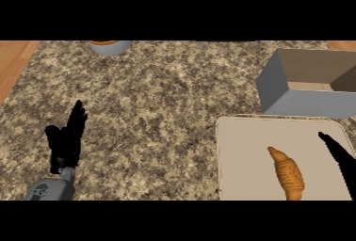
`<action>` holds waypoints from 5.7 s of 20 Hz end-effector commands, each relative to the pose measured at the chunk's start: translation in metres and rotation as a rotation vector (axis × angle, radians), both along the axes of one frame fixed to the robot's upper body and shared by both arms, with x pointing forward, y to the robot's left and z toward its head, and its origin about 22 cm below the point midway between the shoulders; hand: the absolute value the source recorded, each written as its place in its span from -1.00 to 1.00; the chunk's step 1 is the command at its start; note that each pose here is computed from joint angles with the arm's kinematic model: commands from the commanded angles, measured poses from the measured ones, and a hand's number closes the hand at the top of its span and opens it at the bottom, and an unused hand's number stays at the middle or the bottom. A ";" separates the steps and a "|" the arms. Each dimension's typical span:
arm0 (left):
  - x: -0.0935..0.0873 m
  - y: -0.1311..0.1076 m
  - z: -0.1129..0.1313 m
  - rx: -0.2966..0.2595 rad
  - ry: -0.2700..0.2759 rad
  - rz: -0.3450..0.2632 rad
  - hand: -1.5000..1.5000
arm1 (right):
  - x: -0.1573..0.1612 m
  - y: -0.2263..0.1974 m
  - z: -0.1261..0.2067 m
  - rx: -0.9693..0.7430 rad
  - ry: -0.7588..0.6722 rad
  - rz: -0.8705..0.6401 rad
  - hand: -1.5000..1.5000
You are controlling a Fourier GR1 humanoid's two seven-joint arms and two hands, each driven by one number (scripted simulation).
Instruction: Pick the croissant from the tray and place it in the cardboard box
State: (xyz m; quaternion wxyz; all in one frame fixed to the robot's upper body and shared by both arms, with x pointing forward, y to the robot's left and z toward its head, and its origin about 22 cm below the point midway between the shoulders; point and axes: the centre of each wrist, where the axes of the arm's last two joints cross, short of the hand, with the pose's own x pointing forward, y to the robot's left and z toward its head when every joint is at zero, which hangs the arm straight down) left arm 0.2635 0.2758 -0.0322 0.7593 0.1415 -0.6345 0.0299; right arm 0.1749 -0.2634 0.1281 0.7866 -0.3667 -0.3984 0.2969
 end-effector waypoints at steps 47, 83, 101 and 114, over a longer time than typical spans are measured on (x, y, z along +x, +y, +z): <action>-0.001 -0.004 0.012 -0.009 0.006 -0.004 0.00 | 0.063 0.012 -0.093 -0.061 0.179 -0.050 1.00; -0.004 -0.001 0.005 0.001 0.006 0.031 0.00 | -0.064 -0.035 0.057 -0.173 -0.554 0.922 1.00; 0.002 -0.007 0.002 0.003 -0.008 -0.009 0.00 | 0.048 -0.127 0.110 -0.125 -0.687 0.656 1.00; 0.013 -0.006 0.001 0.004 -0.005 -0.021 0.00 | 0.170 -0.113 0.036 -0.186 -0.639 0.678 1.00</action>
